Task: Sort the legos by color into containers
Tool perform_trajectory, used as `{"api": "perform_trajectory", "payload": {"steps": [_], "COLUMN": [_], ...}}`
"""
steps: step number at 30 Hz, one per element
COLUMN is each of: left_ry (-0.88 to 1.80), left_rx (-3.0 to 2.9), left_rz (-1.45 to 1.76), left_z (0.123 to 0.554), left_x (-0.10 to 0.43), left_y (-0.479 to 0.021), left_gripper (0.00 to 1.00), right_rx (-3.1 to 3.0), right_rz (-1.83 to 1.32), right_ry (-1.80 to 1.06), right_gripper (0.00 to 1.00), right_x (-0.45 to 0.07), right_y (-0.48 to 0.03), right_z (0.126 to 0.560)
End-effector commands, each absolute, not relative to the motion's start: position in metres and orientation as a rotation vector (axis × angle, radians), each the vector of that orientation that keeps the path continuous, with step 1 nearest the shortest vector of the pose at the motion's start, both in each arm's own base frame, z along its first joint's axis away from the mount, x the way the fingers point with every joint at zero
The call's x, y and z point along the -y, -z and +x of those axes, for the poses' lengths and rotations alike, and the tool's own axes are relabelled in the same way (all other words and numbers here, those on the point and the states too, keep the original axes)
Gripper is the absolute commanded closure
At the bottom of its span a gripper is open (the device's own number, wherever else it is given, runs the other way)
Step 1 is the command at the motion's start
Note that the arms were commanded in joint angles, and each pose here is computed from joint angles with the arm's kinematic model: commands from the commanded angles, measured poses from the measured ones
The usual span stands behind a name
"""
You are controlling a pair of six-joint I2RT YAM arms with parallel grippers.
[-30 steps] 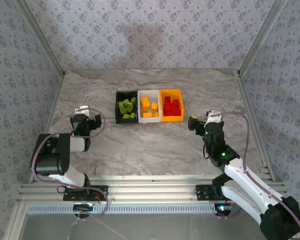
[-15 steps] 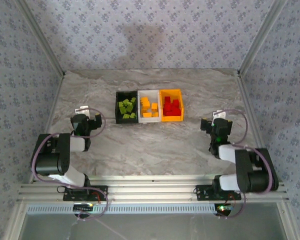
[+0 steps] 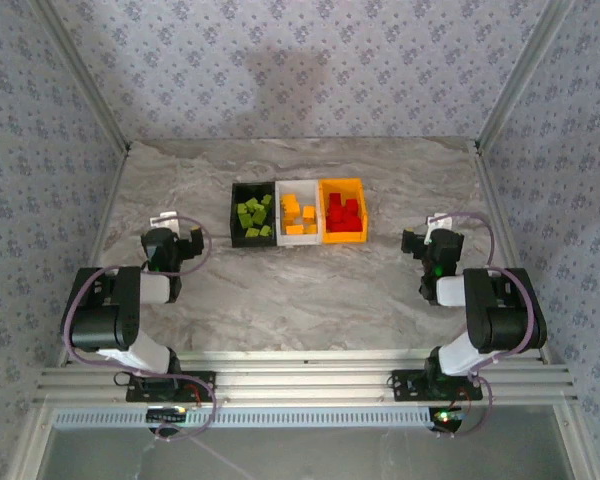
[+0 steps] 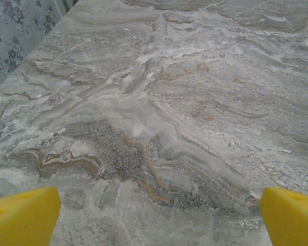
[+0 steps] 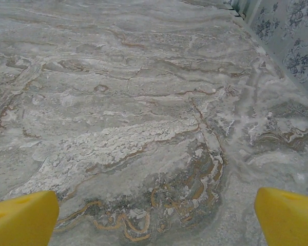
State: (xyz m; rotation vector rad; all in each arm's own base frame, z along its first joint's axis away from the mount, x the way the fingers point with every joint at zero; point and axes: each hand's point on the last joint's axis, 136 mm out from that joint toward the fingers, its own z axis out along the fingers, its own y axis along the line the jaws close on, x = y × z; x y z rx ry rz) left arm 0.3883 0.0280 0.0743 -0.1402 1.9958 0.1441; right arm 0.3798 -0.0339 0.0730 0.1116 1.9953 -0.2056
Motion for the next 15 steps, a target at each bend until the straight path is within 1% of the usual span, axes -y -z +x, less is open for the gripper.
{"api": "perform_trajectory", "payload": {"steps": [1, 15], "left_ry": [-0.115, -0.112], "left_rx": [-1.942, -1.945], "left_rz": [-0.141, -0.131], "left_z": [0.3954, 0.3959], "left_x": [-0.0254, -0.0238], "left_y": [-0.0905, -0.0901], "left_gripper": [0.00, 0.00], "right_rx": [-1.949, -1.950], "right_rz": [0.130, 0.130], "right_ry": [0.186, 0.186], "right_gripper": [0.00, 0.00], "right_x": [0.0339, 0.0339], "right_y": [-0.0863, -0.0861], "right_z": [0.3868, 0.3865]}}
